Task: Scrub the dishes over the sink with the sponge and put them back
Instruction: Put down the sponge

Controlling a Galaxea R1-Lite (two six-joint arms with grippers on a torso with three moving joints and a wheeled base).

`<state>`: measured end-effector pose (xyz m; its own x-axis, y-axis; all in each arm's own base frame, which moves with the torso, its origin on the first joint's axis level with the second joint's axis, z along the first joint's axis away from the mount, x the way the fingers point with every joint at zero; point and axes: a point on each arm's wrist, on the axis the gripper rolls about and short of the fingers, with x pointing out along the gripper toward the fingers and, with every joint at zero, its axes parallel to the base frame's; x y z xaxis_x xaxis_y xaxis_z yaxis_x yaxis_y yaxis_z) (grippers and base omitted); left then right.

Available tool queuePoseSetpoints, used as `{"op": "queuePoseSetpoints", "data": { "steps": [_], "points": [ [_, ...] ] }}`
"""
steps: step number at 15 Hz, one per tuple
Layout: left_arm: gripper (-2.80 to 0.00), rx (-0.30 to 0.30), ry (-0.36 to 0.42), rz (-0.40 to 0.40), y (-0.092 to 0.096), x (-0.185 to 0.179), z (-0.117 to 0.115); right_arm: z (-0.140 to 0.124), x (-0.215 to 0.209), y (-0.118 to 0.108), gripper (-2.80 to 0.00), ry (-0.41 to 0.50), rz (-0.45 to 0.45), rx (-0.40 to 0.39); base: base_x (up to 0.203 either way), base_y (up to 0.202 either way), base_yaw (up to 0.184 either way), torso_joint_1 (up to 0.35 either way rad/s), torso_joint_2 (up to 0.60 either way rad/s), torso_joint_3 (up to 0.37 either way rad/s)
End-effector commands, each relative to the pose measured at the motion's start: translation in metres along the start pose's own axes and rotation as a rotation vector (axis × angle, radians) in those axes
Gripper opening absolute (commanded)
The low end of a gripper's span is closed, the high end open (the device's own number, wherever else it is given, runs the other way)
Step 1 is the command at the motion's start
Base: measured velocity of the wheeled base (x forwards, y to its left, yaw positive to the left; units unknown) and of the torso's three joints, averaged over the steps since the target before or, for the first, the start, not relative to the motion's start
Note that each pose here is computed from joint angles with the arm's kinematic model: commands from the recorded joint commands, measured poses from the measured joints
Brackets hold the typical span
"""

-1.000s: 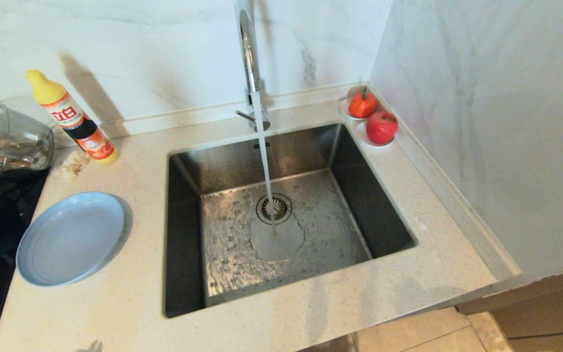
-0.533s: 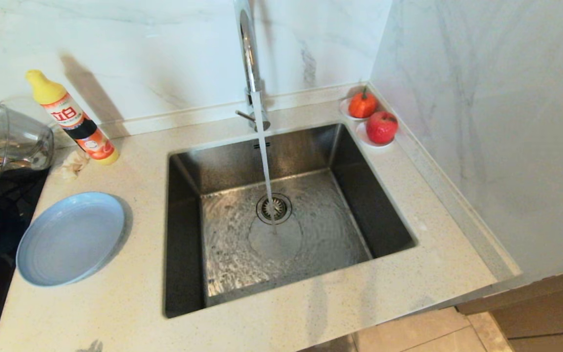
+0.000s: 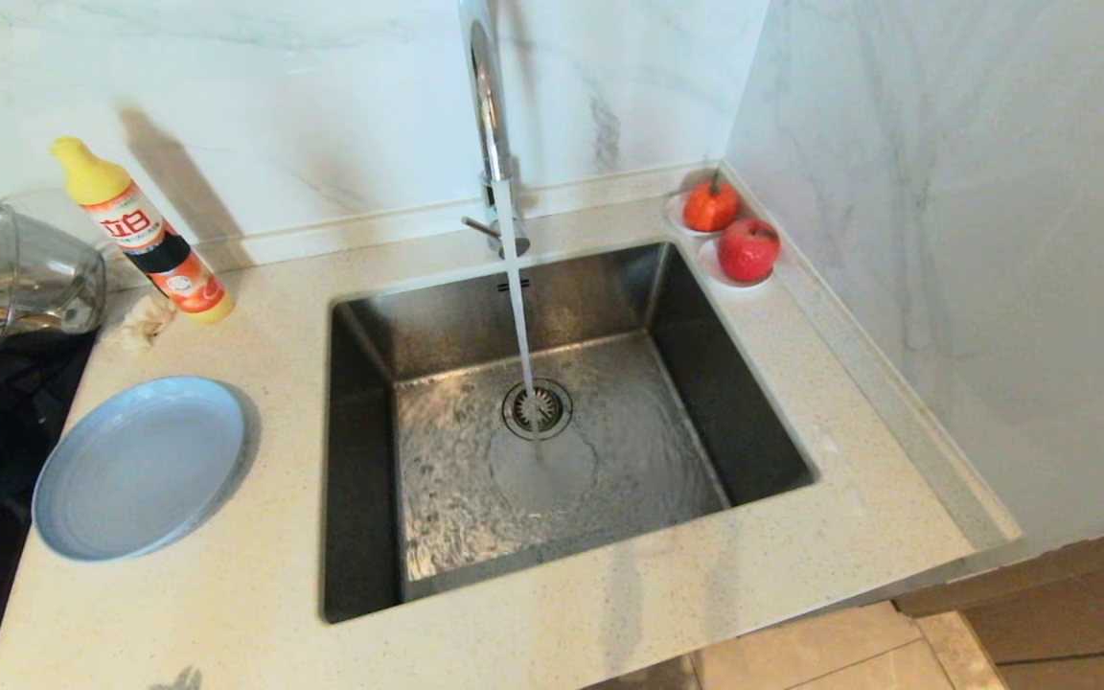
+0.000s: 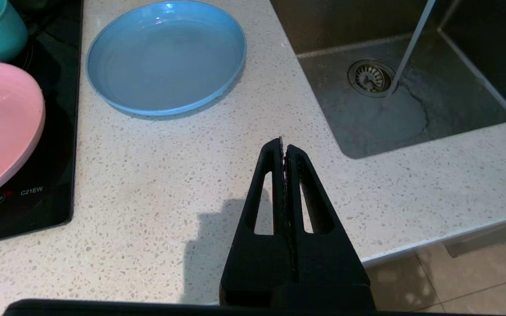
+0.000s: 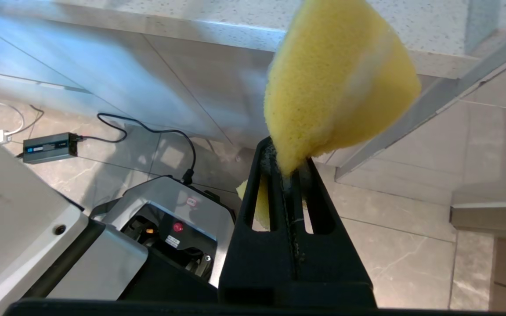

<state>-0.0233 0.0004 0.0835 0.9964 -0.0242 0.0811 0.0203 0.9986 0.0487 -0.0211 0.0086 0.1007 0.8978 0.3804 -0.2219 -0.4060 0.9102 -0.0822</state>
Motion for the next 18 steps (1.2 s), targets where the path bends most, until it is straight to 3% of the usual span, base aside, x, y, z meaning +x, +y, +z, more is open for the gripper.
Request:
{"op": "queuePoseSetpoints", "data": {
  "steps": [1,4,10,14,18],
  "points": [
    [-2.8,0.0,0.034,-0.002,0.0,0.002,-0.009,0.013,0.013,-0.008,-2.8,0.066,0.002,0.031,0.0,0.0,0.0,0.0,0.0,0.0],
    [-2.8,0.0,0.034,-0.002,0.0,0.002,-0.009,0.037,0.041,-0.024,-2.8,0.089,0.005,0.034,0.0,0.0,0.0,0.0,0.0,0.0],
    [-2.8,0.0,0.034,-0.002,0.0,0.002,-0.009,0.072,0.1,-0.052,-2.8,0.232,0.054,0.014,0.0,0.0,0.0,0.0,0.0,0.0],
    [-2.8,0.0,0.034,-0.002,0.0,0.002,-0.009,0.081,0.145,-0.064,-2.8,0.34,0.108,0.035,0.0,0.0,0.0,0.0,0.0,0.0],
    [-2.8,0.0,0.034,-0.002,0.0,0.002,-0.009,0.077,0.181,-0.074,-2.8,0.394,0.079,0.042,0.0,0.0,0.0,0.0,0.0,0.0]
  ]
}}
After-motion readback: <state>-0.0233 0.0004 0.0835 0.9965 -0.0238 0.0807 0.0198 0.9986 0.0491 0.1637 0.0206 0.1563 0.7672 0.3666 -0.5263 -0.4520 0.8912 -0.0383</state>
